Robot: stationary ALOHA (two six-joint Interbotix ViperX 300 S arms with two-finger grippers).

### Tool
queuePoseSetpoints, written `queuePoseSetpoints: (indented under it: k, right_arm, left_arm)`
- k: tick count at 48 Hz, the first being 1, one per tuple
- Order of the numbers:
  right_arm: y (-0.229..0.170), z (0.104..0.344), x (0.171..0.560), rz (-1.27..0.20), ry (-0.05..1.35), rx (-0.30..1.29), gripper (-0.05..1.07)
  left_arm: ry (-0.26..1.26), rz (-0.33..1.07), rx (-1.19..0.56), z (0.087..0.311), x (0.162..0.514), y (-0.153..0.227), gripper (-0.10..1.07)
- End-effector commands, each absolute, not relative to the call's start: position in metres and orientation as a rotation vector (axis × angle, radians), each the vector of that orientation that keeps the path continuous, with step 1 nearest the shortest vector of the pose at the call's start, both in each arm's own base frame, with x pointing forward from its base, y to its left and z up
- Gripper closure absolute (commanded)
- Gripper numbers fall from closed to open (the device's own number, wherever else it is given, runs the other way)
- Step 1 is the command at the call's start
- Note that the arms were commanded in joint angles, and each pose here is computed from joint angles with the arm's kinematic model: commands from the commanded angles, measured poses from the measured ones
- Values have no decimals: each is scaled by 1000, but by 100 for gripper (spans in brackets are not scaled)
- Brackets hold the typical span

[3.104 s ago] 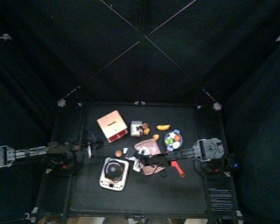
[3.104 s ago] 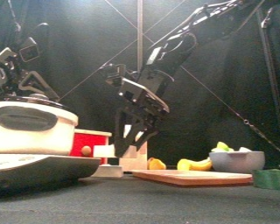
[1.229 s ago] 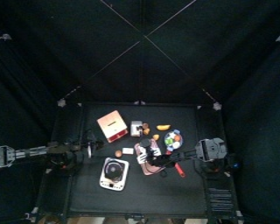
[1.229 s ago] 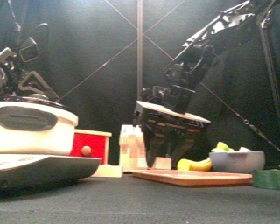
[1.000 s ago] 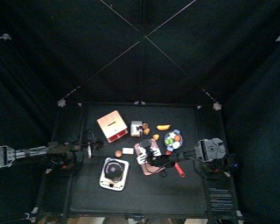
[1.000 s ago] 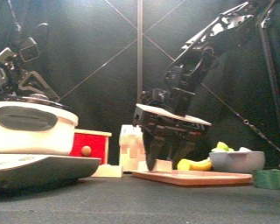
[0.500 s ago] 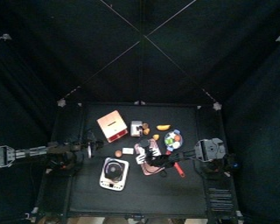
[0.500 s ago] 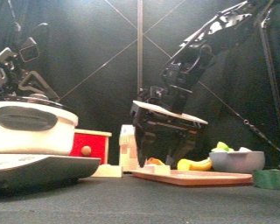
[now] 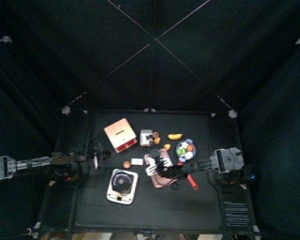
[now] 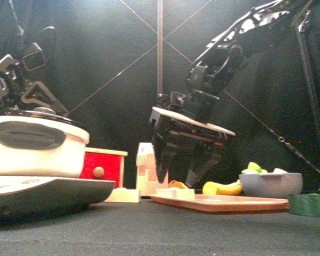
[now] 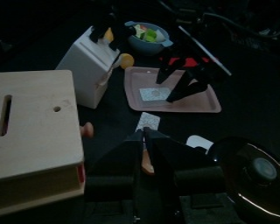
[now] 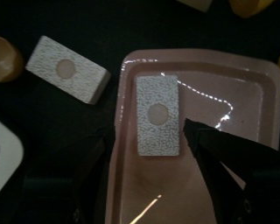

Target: Place rice on plate and grab rice

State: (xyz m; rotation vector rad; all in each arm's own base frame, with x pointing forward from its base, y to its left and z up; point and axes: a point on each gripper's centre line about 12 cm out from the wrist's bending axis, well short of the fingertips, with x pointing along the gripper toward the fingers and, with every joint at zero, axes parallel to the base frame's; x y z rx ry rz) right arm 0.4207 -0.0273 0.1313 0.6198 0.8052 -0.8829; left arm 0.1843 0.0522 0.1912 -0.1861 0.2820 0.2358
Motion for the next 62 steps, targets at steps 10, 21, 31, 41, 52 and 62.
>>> queuePoseSetpoints:
  k: [10, 21, 31, 41, 52, 62]
  right_arm:
    - [-22, 183, 457, -628, 725, 448, 8]
    - [-21, 180, 471, -505, 777, 271, 8]
    - [-25, 163, 476, -431, 851, 188, 8]
    - [-44, 154, 478, -419, 879, 150, 8]
    - [-61, 142, 484, -403, 862, 153, 8]
    - [-61, 130, 489, -364, 839, 169, 8]
  left_arm:
    - [266, 231, -183, 197, 187, 53, 42]
    - [270, 231, -179, 196, 187, 53, 42]
    - [268, 232, -180, 196, 187, 53, 42]
    - [269, 233, -180, 196, 187, 53, 42]
    - [268, 233, -179, 196, 187, 53, 42]
    - [268, 233, -181, 196, 187, 53, 42]
